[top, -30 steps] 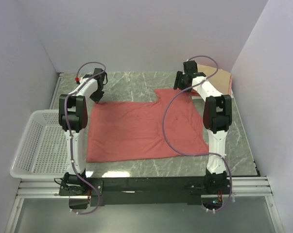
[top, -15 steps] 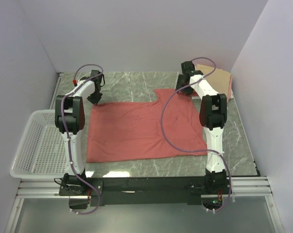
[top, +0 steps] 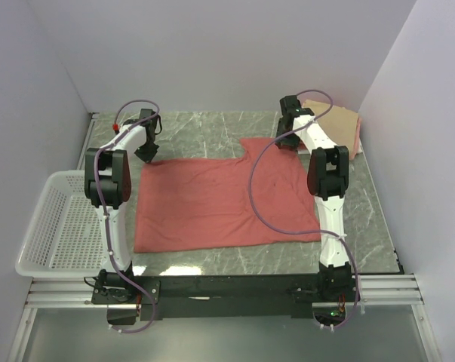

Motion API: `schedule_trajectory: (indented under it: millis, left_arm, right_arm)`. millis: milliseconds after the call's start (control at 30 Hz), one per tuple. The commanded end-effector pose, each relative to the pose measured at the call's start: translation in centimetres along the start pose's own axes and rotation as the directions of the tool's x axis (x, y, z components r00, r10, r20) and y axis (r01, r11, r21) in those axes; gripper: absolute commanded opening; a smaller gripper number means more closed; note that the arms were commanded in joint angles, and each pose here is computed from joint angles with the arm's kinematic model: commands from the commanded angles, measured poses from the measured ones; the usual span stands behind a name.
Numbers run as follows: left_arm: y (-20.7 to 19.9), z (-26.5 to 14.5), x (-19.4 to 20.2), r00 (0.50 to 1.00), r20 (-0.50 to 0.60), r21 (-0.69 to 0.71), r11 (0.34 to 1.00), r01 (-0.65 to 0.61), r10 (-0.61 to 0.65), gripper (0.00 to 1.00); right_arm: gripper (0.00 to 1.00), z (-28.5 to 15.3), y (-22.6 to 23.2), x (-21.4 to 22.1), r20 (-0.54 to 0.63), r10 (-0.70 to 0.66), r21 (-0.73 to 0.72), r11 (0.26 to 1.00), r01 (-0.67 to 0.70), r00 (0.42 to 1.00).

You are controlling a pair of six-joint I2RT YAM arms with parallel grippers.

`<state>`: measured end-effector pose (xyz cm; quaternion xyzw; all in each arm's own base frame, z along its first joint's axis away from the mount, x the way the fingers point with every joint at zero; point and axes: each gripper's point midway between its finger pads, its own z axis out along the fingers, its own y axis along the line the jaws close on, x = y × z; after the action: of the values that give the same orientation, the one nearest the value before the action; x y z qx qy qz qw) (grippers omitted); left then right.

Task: Fold and stack the t-shirts
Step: Fold the tshirt

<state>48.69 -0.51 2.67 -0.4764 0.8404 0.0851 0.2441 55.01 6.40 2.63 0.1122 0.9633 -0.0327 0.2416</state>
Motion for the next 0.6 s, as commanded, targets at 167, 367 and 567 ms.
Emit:
schedule_trajectory:
  millis: [167, 367, 567]
  left_arm:
    - [-0.7, -2.1, -1.4, 1.0, 0.012, 0.058, 0.998, 0.007, -0.008, 0.01]
    - [-0.8, -2.1, -1.5, 1.0, 0.015, 0.059, 0.998, 0.006, -0.006, 0.01]
    - [-0.9, -2.2, -1.5, 1.0, 0.013, 0.064, 0.998, 0.004, -0.004, 0.01]
  right_arm:
    - [0.62, -0.7, 0.9, -0.3, -0.001, -0.066, -0.007, 0.998, 0.066, 0.998]
    - [0.67, -0.7, 1.4, 0.6, -0.033, -0.041, -0.04, 0.998, 0.04, 0.999]
    - [0.41, -0.1, 1.6, 1.6, -0.065, -0.016, -0.05, 0.999, 0.012, 0.998]
